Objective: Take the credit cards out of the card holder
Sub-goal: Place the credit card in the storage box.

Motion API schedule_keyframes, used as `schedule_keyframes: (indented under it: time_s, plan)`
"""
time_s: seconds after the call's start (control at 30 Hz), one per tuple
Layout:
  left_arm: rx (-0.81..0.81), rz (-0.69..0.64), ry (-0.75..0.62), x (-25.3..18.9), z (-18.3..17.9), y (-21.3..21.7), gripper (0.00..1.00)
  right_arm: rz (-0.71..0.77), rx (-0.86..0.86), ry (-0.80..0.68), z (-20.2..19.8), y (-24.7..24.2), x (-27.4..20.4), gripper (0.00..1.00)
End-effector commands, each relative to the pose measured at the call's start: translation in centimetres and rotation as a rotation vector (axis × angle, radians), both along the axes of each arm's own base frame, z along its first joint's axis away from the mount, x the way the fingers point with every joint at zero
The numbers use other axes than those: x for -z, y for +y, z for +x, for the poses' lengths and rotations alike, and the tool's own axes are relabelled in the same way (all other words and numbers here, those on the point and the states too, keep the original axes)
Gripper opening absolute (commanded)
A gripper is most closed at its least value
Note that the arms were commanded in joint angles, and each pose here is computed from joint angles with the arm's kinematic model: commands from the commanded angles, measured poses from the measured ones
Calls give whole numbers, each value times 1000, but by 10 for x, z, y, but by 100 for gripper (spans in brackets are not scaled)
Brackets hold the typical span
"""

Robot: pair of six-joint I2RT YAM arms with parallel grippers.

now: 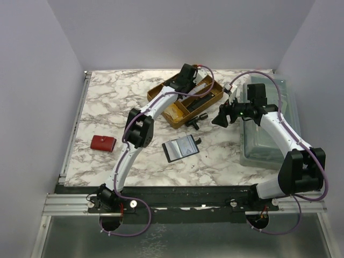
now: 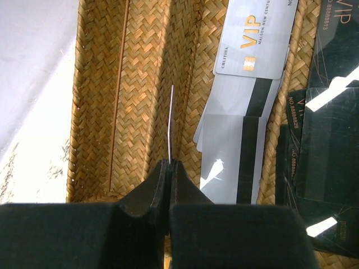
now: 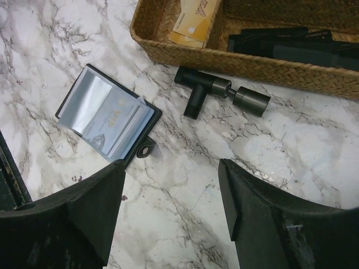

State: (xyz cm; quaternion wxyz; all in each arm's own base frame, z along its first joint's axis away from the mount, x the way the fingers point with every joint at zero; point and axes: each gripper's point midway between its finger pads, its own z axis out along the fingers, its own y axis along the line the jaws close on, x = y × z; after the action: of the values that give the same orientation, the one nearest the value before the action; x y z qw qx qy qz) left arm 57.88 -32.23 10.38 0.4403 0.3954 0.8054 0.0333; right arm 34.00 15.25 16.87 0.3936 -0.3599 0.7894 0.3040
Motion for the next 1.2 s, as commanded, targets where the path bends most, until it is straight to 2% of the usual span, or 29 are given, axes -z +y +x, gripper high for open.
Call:
schedule_keyframes:
  time_s: [0.0,0.1,0.2,0.37,0.53,0.63,0.77,0.87,1.0,1.03,1.17]
  plan:
    - [-6,25,-36,8,2,-10,5,32,-13,-27,-3,1,-9,74]
    - [-7,28,-24,16,-1,-13,13,36,-11,-27,-3,0,-10,73]
    - [-18,5,-21,15,-2,-17,26,39,-8,-24,-3,-1,-9,74]
    - [-53,-102,-25,-12,-5,-26,45,54,-18,-9,-5,1,-9,74]
    - [-39,-235,-7,-50,-17,-37,46,55,-17,-5,-4,0,-7,74]
    - [-17,-341,52,-71,-32,-41,45,62,-23,0,-5,0,-6,74]
    - [-15,-548,196,-98,-55,-36,42,79,-52,-6,-9,1,-8,74]
    - [-36,-679,312,-115,-74,-20,48,95,-107,-23,-16,6,-9,74]
    - [-44,-778,377,-132,-110,1,54,128,-184,-75,-28,12,-11,74]
    - [-55,-777,394,-121,-125,8,55,133,-200,-89,-31,13,-12,74]
    - [-62,-846,345,-143,-173,33,57,161,-268,-152,-43,17,-15,73]
